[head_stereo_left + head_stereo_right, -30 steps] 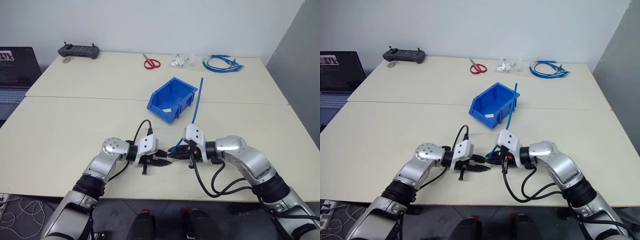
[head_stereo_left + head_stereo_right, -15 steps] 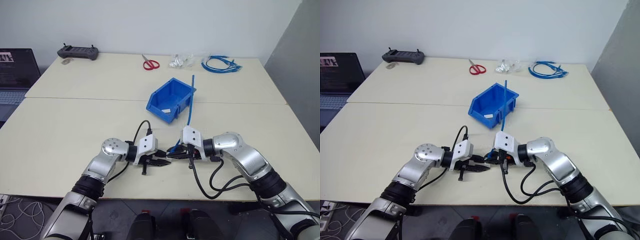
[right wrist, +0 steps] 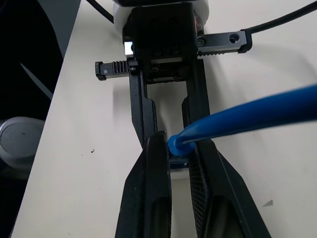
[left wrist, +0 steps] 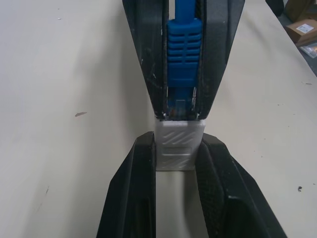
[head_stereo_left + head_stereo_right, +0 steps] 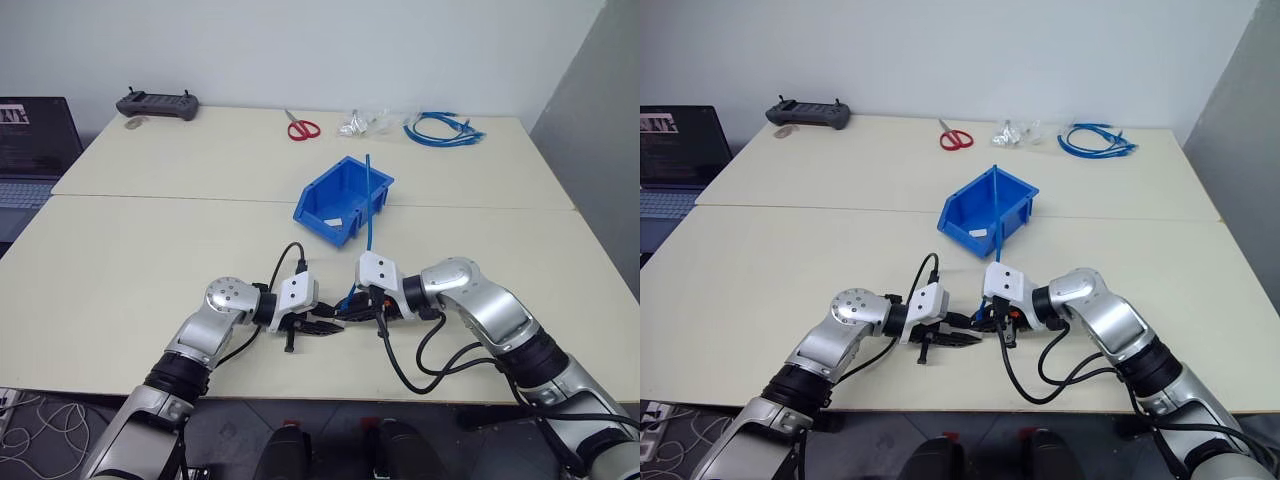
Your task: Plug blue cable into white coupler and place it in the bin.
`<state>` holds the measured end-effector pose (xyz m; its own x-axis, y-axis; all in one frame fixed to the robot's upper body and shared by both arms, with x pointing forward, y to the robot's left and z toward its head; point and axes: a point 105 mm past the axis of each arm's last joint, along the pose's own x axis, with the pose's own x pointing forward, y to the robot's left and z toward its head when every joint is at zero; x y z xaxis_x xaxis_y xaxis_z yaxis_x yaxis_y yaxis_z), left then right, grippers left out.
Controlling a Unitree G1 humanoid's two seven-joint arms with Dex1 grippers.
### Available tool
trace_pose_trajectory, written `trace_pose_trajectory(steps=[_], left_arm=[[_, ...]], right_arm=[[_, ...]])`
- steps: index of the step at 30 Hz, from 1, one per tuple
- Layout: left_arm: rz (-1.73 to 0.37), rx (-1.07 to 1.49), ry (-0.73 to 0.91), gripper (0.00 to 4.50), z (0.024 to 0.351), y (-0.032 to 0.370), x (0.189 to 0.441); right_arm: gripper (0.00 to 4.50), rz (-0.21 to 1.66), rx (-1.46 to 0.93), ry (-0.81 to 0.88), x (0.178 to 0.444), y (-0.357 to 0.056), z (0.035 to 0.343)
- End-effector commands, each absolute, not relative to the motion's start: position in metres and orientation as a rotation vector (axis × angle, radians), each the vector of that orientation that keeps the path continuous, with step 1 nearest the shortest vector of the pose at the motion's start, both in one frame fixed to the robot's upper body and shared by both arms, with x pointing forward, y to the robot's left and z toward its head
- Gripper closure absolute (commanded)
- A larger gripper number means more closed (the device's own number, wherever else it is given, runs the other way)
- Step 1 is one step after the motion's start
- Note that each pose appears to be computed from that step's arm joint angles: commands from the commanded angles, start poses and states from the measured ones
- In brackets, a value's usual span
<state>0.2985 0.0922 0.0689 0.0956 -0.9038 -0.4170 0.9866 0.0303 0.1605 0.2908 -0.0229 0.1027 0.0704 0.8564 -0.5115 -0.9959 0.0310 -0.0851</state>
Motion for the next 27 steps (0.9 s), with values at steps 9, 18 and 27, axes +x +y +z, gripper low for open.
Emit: trace_pose_trajectory(steps=[9,18,27], left_arm=[[-1.437,0.47,0.19,3.74,0.078,0.095,0.299],[-1.413,0.445,0.179,3.03,0.085,0.096,0.301],[-1.383,0.418,0.206,1.19,0.087,0.117,0.28]], right_arm=[[4.29,1.448,-0.557,0.637,0.278,-0.041,0.001],[4.29,1.387,-0.493,0.571,0.294,-0.045,0.019],[4.29,1.304,-0.326,0.41,0.3,-0.053,0.107]])
